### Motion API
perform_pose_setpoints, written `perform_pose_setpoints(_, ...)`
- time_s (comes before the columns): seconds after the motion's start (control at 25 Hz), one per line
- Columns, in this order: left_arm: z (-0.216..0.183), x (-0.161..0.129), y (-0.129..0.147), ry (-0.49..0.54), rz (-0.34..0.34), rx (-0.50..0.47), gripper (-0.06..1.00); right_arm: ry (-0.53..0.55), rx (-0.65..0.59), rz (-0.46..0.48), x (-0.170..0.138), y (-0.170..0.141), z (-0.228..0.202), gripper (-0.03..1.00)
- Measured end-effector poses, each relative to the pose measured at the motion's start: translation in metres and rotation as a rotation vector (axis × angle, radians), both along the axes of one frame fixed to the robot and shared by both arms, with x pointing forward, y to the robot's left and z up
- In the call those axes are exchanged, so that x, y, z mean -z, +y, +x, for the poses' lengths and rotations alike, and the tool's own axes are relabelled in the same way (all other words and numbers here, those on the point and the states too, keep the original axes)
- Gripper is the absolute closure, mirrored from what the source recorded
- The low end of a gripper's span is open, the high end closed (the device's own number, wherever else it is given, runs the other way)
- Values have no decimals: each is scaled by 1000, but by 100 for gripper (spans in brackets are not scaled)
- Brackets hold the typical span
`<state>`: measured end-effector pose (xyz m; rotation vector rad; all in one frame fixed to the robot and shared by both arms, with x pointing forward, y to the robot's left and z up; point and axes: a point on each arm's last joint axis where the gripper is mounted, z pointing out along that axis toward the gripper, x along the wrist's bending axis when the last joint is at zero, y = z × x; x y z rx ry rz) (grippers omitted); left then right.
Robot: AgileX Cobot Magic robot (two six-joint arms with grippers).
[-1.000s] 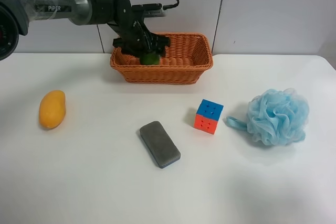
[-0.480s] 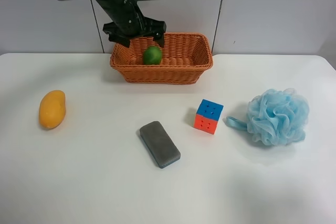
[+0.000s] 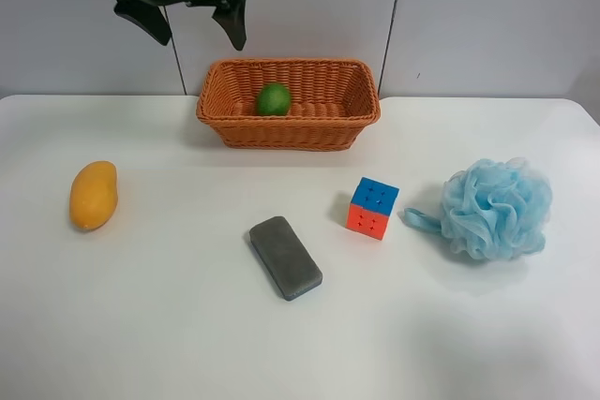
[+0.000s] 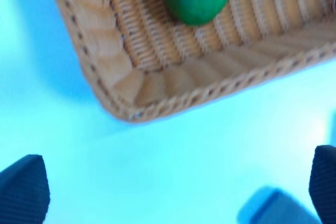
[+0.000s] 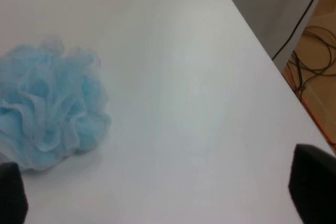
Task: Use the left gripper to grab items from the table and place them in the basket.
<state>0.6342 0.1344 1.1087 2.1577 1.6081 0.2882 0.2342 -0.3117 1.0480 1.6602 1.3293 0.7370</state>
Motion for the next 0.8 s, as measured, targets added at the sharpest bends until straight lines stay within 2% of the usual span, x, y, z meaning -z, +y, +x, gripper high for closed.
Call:
perform_pose_setpoints(0.28, -35, -44, 15, -78, 25, 96, -5, 0, 0, 0, 0, 0, 0, -2)
perform_pose_setpoints(0.44, -79, -50, 33, -63, 45, 127, -5, 0, 0, 0, 0, 0, 0, -2)
perform_pose_setpoints(0.6, -136, -40, 56, -21, 65, 140, -5, 0, 0, 0, 0, 0, 0, -2)
perform_pose_setpoints(0.8, -211, -21, 87, -36, 63, 145, -5, 0, 0, 0, 0, 0, 0, -2)
